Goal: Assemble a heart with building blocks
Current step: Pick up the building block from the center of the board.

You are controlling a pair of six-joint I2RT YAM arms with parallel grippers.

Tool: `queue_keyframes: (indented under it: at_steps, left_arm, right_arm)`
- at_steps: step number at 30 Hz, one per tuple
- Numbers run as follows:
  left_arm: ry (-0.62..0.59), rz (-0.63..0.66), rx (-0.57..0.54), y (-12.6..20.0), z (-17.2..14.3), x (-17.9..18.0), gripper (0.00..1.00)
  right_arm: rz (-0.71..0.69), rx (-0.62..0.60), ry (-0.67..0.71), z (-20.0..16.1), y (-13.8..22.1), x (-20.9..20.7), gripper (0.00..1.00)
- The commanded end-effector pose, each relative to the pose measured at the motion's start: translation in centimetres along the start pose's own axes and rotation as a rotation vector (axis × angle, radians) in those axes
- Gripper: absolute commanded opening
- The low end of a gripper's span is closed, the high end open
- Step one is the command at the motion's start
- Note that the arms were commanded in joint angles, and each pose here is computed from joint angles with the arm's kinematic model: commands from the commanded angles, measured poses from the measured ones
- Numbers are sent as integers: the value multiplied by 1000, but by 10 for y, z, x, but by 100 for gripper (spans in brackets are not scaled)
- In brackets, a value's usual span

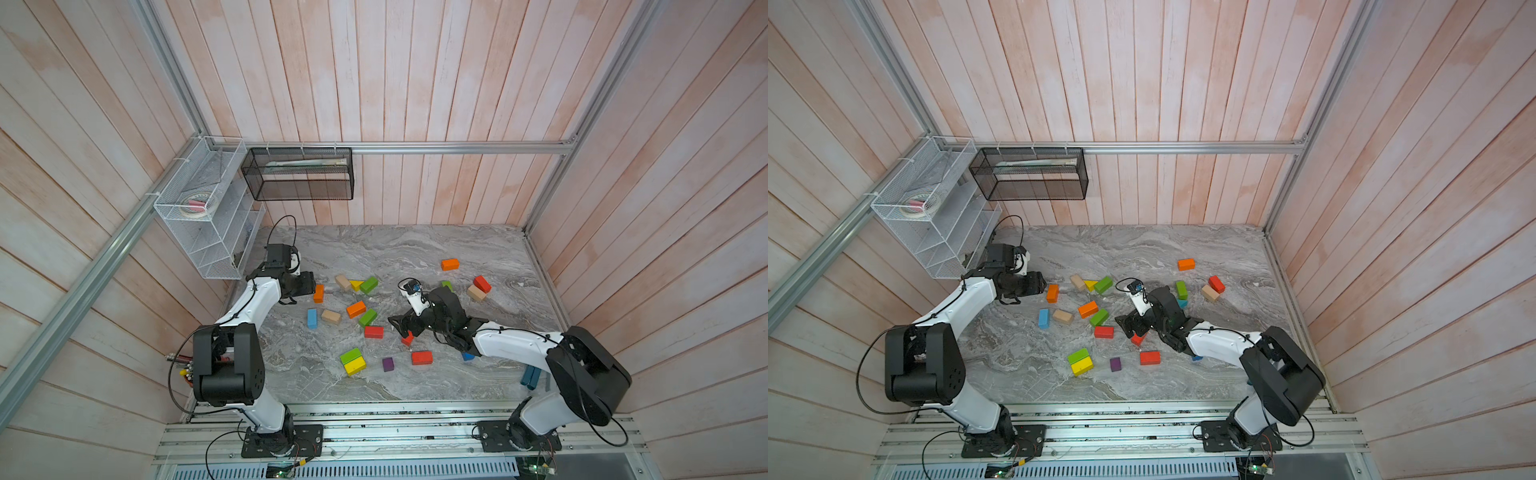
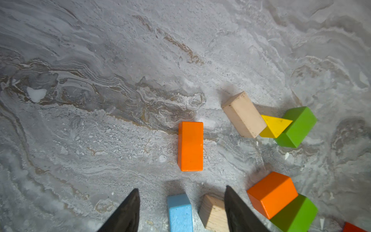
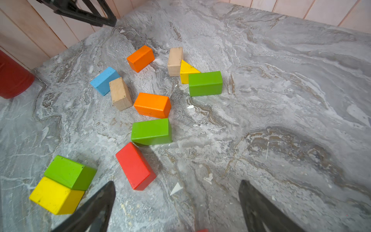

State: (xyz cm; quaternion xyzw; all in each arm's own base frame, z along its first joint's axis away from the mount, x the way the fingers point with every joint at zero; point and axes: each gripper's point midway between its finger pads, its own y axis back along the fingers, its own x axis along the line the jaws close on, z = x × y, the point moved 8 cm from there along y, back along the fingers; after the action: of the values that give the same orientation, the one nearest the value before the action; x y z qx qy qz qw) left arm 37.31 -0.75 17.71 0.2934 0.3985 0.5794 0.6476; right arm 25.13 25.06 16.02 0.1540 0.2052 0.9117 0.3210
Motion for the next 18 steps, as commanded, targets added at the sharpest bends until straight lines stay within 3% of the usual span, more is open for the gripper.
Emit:
queue_keyframes:
  at_steps: [1,5,18]
  left_arm:
    - [-128,11,39,-11,1,-9,70]
    - [-222,72,68,-25,1,-14,70]
    - [-284,80,213,-61,3,-9,67]
  right_arm:
    - [-5,-101,12,3,12,2,98]
    - [-18,-142,-5,-7,23,1,98]
    - [12,-210,-41,-30,38,1,98]
